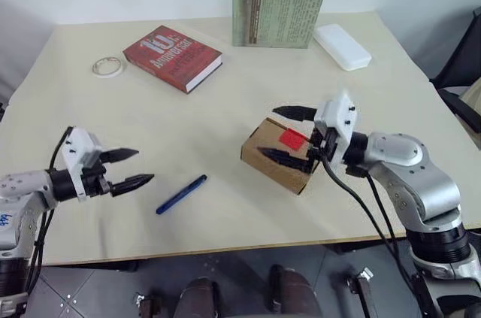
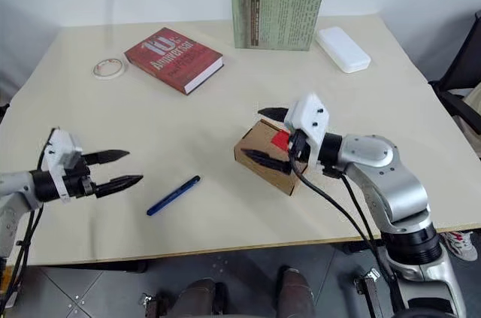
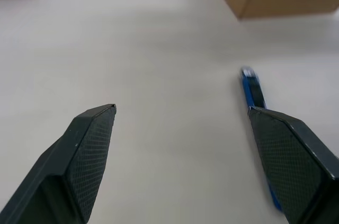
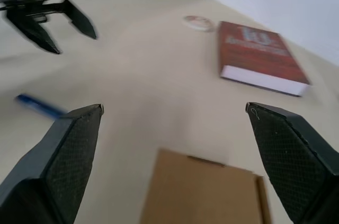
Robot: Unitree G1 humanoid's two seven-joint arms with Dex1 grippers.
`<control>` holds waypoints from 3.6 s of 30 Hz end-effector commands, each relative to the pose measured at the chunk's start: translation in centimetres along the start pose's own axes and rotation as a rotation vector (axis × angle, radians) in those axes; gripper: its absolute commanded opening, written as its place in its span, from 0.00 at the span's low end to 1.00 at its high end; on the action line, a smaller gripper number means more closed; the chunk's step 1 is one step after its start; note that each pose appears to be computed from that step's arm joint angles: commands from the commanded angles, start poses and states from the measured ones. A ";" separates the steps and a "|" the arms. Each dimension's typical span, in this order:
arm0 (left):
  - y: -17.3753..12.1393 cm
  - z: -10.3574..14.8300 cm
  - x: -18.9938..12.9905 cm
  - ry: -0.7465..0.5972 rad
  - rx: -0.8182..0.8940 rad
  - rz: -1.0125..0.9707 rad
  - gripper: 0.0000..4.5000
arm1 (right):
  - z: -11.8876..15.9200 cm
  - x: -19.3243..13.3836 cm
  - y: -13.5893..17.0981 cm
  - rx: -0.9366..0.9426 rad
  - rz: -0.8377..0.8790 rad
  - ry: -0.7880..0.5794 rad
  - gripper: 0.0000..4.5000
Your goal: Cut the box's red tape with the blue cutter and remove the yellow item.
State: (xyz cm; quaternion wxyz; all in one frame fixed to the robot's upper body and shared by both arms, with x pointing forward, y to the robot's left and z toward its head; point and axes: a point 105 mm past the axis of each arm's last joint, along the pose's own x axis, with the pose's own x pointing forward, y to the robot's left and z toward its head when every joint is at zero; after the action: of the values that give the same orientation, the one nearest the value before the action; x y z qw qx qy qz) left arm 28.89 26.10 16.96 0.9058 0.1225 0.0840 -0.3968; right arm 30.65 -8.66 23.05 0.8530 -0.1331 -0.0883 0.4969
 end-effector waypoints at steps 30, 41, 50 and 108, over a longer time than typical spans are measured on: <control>-4.0 -2.7 1.4 -0.036 0.154 0.096 0.94 | -1.5 -4.3 0.6 0.128 -0.109 0.070 1.00; -6.8 -4.2 2.4 0.002 0.127 -0.022 0.94 | -1.5 -3.9 1.5 0.132 -0.084 0.067 1.00; -6.7 -7.1 4.1 0.073 0.146 -0.052 0.94 | -1.4 -3.4 2.1 0.122 -0.059 0.061 1.00; -7.9 -7.9 5.1 0.297 0.270 -0.407 0.09 | -5.8 8.1 8.5 -0.254 0.533 0.404 0.00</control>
State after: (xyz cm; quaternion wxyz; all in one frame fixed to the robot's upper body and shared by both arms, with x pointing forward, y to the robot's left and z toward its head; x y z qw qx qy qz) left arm 26.93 19.35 9.34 0.7772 0.2787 0.1325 -0.5484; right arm 29.37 1.05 14.69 0.6830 -0.3405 0.0748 0.6419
